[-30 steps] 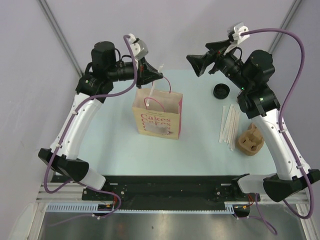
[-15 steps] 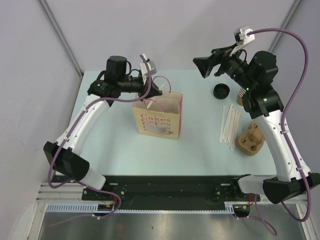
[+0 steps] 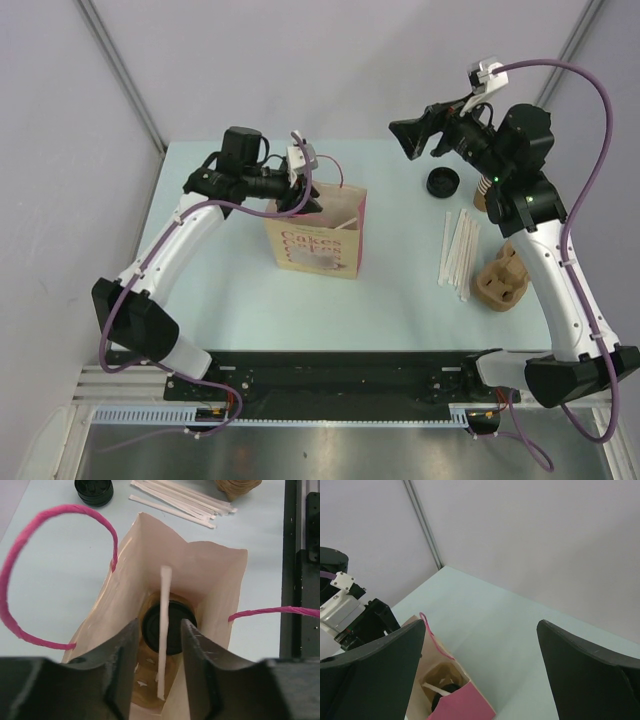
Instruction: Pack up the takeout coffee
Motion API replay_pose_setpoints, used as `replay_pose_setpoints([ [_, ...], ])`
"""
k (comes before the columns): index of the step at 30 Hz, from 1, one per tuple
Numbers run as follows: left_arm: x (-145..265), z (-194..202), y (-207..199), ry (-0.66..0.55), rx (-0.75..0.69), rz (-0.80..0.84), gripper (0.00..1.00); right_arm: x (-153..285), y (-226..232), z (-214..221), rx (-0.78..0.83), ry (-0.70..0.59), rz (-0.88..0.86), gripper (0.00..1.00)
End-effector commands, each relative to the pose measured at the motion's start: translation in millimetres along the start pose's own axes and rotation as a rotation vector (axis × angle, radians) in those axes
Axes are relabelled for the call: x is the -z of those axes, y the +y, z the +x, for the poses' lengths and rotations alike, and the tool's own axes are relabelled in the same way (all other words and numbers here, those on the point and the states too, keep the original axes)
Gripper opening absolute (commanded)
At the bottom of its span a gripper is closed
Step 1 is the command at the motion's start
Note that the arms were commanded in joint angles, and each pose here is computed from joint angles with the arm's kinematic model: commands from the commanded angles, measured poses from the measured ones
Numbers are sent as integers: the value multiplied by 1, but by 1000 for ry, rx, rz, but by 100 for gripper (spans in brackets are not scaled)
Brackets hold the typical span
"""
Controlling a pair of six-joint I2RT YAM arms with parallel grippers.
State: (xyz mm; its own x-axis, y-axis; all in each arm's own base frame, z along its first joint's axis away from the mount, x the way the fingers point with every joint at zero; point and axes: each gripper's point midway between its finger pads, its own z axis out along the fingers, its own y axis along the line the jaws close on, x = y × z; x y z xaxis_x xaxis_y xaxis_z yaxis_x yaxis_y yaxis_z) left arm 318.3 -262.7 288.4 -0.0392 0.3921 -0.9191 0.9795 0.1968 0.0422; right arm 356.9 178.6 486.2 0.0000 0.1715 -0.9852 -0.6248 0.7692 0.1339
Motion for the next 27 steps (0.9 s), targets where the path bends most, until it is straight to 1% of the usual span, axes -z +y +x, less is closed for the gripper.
replay_pose_setpoints([
  [1, 15, -28, 0, -46, -84, -23, 48, 1, 0, -4, 8, -14, -11, 100],
  [3, 18, -36, 3, -55, -79, -39, 53, -3, -3, 1, 3, -4, -9, 100],
  [4, 21, -40, 4, -59, -82, -54, 57, -4, -3, 2, 3, -1, -12, 100],
  [8, 37, -64, 11, -114, -66, -113, 64, -8, -8, 8, -6, 10, -10, 100],
  [13, 65, -89, 28, -183, -39, -197, 68, -14, -16, 13, -25, 18, -7, 100],
  [15, 78, -102, 34, -220, -11, -225, 69, -17, -18, 16, -31, 21, -8, 100],
  [18, 104, -115, 47, -277, 55, -290, 74, -20, -24, 19, -42, 28, 2, 100],
  [19, 116, -114, 56, -286, 76, -329, 80, -22, -29, 23, -47, 35, 11, 100],
  [21, 133, -116, 66, -308, 135, -404, 88, -24, -33, 30, -54, 54, 21, 99],
  [22, 146, -113, 75, -310, 158, -448, 99, -26, -40, 35, -62, 67, 38, 100],
  [25, 170, -94, 93, -287, 256, -546, 100, -29, -51, 51, -84, 110, 64, 100],
  [26, 176, -81, 97, -259, 310, -581, 99, -29, -58, 56, -97, 127, 81, 100],
  [27, 189, -70, 105, -247, 342, -627, 100, -29, -61, 59, -104, 134, 89, 99],
])
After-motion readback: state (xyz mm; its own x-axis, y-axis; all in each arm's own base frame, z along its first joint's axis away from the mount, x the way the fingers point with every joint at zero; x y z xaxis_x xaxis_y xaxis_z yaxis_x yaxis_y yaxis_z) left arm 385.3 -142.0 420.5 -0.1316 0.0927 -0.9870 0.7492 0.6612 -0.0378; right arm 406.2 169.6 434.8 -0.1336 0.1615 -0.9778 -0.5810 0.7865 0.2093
